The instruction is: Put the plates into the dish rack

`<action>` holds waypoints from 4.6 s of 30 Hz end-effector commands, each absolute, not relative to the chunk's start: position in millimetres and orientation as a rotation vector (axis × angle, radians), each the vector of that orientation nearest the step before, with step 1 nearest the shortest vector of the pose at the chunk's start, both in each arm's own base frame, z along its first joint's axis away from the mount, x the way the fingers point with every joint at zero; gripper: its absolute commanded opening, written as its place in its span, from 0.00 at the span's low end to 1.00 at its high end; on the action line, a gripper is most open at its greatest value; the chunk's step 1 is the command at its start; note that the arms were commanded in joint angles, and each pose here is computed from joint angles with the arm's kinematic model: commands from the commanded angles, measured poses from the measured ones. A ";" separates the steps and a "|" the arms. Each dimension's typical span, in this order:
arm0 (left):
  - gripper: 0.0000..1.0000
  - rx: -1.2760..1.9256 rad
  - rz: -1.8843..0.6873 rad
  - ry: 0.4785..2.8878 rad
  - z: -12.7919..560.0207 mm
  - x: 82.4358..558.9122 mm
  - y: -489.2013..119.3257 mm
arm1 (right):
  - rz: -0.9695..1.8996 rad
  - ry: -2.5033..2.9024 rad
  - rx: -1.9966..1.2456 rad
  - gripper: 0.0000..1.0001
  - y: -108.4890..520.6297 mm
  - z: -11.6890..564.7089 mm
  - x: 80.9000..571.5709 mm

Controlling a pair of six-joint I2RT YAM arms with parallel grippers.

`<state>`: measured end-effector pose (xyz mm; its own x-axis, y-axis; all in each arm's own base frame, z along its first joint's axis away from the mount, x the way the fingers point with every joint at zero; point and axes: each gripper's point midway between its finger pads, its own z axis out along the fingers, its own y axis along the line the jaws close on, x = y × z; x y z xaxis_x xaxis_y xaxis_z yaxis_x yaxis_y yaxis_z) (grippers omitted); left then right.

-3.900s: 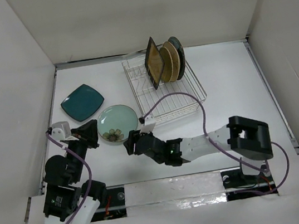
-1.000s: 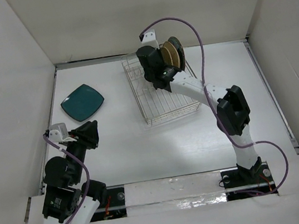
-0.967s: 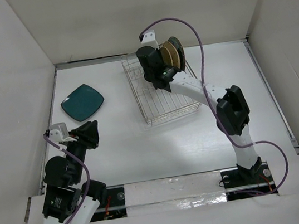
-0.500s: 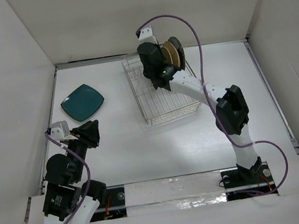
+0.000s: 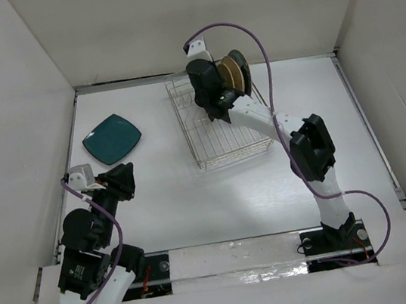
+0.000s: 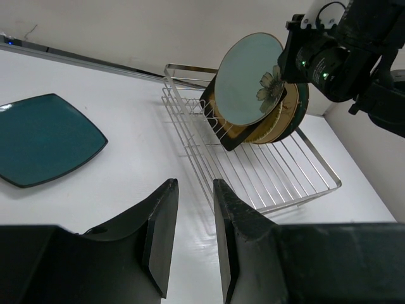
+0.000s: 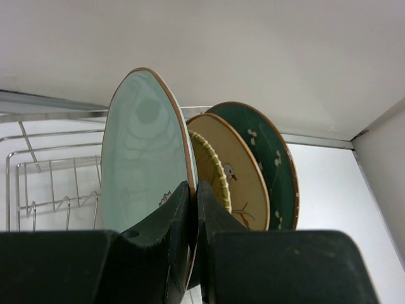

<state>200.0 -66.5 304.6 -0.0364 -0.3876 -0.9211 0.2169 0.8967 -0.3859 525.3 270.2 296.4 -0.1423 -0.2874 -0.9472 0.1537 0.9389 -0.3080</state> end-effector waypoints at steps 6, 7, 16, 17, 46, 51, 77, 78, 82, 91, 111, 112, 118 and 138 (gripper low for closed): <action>0.26 -0.144 -0.472 1.541 306.0 208.5 -67.9 | -0.266 1.590 -0.097 0.00 307.8 302.1 529.4; 0.26 -0.144 -0.468 1.550 304.9 210.4 -68.4 | -0.266 1.590 -0.100 0.00 308.6 299.3 529.9; 0.30 -0.165 -0.446 1.660 285.9 229.2 -74.5 | -0.182 1.628 -0.128 0.19 322.8 285.7 517.6; 0.31 -0.174 -0.449 1.670 284.5 231.2 -75.5 | -0.172 1.636 -0.135 0.27 323.6 286.0 516.1; 0.49 -0.846 -0.466 1.915 170.7 365.0 44.3 | 0.745 1.587 -0.198 0.33 258.1 301.1 245.0; 0.51 -1.014 -0.413 1.925 126.9 360.8 99.6 | 0.810 1.599 -0.234 0.42 265.0 286.7 237.4; 0.47 -1.346 -0.746 1.805 39.3 401.0 85.6 | 0.851 1.594 -0.221 0.44 256.3 288.5 238.6; 0.47 -1.339 -0.762 1.804 40.0 404.3 82.1 | 0.853 1.593 -0.222 0.44 256.3 289.0 238.2; 0.40 -1.363 -0.839 1.766 35.9 414.7 69.6 | 0.850 1.590 -0.211 0.44 253.0 289.6 239.5; 0.00 -1.355 -0.918 1.649 37.2 415.0 66.4 | 0.842 1.595 -0.201 0.44 250.3 287.4 243.7; 0.00 -0.876 -0.975 1.414 216.0 369.6 47.1 | 0.878 1.586 -0.232 0.59 263.0 303.4 245.2; 0.00 -0.857 -0.974 1.412 222.2 367.5 45.2 | 0.887 1.587 -0.228 0.61 265.6 304.8 246.4; 0.00 -0.705 -1.083 1.408 263.5 340.7 13.9 | 0.960 1.572 -0.271 0.83 306.3 328.4 265.1; 0.00 -0.244 -1.408 1.480 305.9 266.0 -95.2 | 1.355 1.648 -0.513 0.98 424.4 313.8 366.1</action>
<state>288.5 -78.9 248.4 -0.4994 -0.7983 -0.3365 0.2097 0.2655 -0.9410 383.9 407.2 273.9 -0.5038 0.1937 -0.8418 -0.7040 0.4727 0.5301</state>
